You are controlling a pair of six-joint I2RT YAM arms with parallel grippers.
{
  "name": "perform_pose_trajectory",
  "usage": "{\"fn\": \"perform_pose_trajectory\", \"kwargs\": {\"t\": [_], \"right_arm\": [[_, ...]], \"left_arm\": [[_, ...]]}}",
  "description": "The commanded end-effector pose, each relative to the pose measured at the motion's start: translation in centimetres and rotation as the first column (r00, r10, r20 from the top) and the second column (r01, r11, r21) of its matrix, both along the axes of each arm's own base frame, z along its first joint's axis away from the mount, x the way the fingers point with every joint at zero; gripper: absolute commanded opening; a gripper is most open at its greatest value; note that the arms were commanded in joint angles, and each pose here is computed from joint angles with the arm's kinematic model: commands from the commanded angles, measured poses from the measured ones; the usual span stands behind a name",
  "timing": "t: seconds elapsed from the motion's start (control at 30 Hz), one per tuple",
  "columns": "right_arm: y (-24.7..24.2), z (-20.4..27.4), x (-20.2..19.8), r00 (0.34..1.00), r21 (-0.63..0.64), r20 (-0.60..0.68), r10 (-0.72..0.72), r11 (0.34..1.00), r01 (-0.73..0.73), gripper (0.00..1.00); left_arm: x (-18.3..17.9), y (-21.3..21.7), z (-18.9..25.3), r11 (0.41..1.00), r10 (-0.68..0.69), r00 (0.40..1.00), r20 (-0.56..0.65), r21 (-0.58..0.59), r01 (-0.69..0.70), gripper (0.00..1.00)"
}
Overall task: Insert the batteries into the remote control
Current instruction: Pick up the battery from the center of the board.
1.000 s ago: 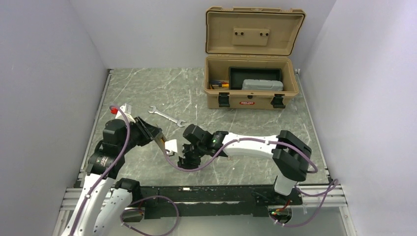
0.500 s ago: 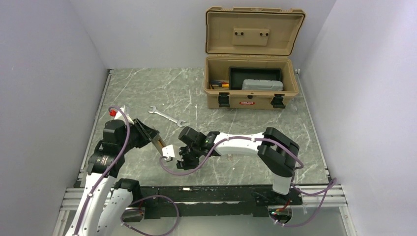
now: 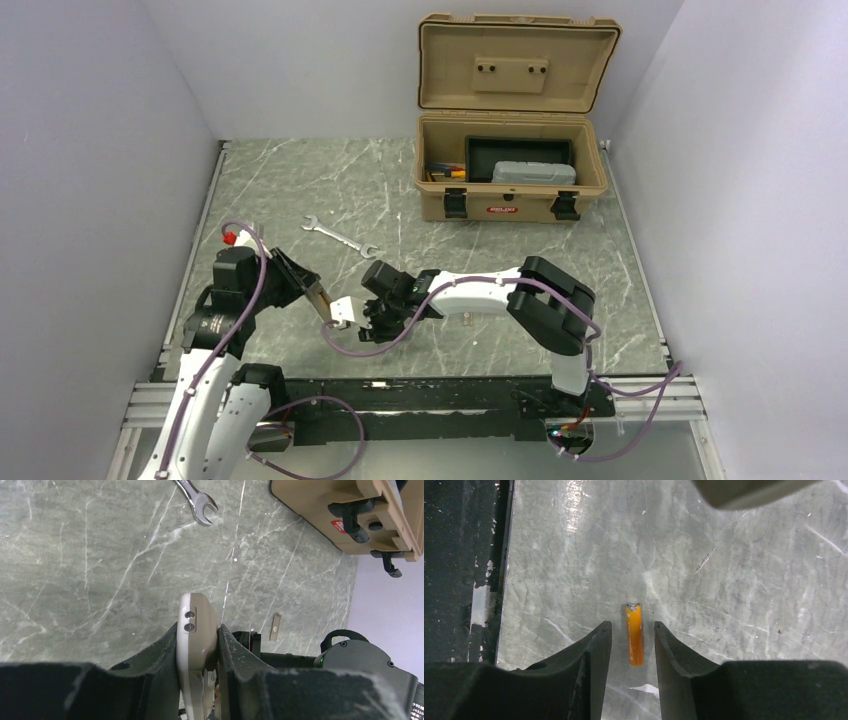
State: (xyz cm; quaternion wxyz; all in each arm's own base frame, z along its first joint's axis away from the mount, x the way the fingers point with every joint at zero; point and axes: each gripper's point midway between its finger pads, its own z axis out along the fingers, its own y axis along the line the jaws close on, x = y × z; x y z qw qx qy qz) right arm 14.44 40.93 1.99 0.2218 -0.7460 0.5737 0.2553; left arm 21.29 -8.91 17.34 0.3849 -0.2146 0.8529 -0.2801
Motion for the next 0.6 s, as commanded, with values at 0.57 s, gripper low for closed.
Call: {"fn": "perform_pose_trajectory", "kwargs": {"t": [0.57], "right_arm": [[-2.6,-1.4,-2.1,0.993,-0.065,-0.116,-0.035,0.998,0.027,0.06]], "left_arm": [[0.5,0.4,0.6,1.000,0.029,0.999,0.028,-0.008,-0.029,0.00]]}}
